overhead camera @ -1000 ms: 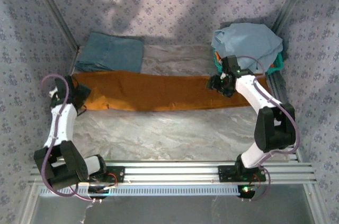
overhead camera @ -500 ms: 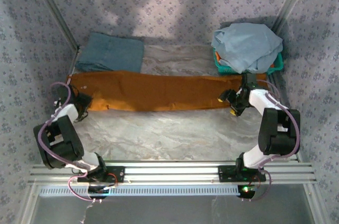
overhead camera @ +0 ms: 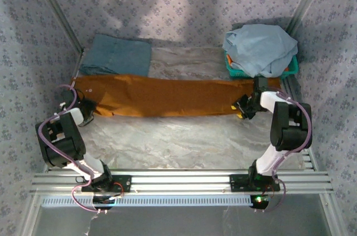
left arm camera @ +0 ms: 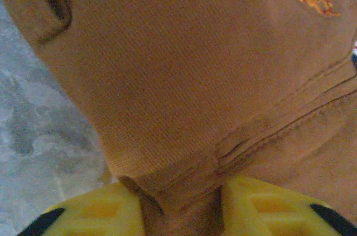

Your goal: Fold and stack the trousers

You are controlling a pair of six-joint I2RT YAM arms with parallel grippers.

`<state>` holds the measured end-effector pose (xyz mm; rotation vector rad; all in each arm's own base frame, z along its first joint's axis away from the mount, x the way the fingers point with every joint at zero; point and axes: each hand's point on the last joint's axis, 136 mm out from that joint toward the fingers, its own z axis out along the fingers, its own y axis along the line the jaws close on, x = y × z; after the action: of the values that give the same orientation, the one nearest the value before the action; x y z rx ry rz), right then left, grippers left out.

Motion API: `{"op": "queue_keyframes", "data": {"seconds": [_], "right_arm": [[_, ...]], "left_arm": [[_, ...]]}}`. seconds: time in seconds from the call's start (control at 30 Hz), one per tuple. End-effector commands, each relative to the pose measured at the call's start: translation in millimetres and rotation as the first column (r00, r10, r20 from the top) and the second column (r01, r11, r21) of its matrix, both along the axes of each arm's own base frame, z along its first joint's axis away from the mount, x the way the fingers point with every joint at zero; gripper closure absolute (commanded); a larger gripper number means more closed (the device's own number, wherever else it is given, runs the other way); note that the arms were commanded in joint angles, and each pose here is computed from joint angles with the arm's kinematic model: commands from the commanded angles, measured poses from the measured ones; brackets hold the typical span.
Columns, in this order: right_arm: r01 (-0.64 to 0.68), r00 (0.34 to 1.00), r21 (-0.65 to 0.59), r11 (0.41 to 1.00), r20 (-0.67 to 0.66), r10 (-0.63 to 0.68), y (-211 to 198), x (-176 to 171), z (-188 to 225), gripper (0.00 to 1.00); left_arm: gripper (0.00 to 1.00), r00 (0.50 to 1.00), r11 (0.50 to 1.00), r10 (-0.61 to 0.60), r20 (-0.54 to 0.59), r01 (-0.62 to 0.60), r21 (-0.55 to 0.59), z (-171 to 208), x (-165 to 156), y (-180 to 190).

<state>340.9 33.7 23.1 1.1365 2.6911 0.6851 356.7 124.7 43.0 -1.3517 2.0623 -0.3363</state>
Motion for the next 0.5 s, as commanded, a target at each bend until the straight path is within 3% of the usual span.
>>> {"op": "queue_keyframes", "data": {"seconds": [0.0,0.17,0.47], "right_arm": [[0.012,1.000,-0.017,1.000,0.005,-0.012,-5,7,-8,0.77],[0.013,0.999,-0.082,0.997,0.048,-0.010,-19,12,6,0.98],[0.073,0.993,-0.117,0.991,0.098,-0.061,-42,14,17,1.00]], "left_arm": [[0.73,0.998,0.998,0.014,0.055,-0.017,0.063,18,11,14],[1.00,0.998,0.996,0.002,0.057,-0.007,0.091,32,23,22],[1.00,1.000,0.987,0.019,0.014,-0.021,0.159,46,10,30]]}}
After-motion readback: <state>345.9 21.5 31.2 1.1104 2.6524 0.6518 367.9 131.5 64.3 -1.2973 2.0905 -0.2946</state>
